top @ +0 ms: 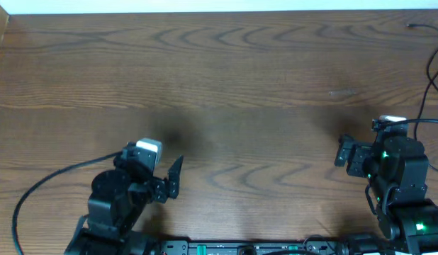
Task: Untangle cables
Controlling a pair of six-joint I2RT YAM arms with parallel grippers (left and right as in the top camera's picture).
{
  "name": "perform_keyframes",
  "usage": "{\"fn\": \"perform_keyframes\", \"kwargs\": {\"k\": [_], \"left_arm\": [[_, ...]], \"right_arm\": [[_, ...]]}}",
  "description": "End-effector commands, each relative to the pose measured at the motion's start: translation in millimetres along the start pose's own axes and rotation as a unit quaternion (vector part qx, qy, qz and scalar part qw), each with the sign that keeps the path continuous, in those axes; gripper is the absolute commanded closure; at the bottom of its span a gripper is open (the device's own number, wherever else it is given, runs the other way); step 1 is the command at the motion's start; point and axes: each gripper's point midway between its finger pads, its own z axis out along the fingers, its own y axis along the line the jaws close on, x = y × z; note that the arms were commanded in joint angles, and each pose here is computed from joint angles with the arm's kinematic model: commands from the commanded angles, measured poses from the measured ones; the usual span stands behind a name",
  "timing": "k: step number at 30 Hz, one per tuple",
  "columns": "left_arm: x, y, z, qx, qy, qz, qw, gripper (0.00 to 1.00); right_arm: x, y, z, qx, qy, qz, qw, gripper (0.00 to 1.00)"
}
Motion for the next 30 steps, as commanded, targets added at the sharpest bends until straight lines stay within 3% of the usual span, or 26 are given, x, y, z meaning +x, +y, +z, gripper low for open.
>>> {"fn": "perform_keyframes", "kwargs": {"k": [1,8,18,19,30], "left_arm": [[6.9,2.9,-0.6,-0.009,0.007,-0.006,1.0,0.11],[5.6,4.4,0.3,-0.013,0.004,-0.006,1.0,0.11],[5.2,4.2,0.3,-0.013,0.003,-0.006,1.0,0.08],[5.2,4.3,0.3,-0.013,0.003,-0.006,1.0,0.02],[7.9,4.3,0.2,-0.013,0.009,-0.006,1.0,0.02]], "right_arm": [[-5.6,-4.3,-7.5,0.006,-0.022,0.021,1.0,0.01],[-3.2,-11.5,-25.4,0.01,-0.054,0.032,0.998,0.01],[0.2,-9.3,-23.7,0.003,-0.047,0.046,0.998,0.01],[0.2,-9.3,-23.7,0.003,-0.047,0.046,0.998,0.01],[8.7,-10.9,-23.0,0.007,-0.03,0.043,0.999,0.01]]}}
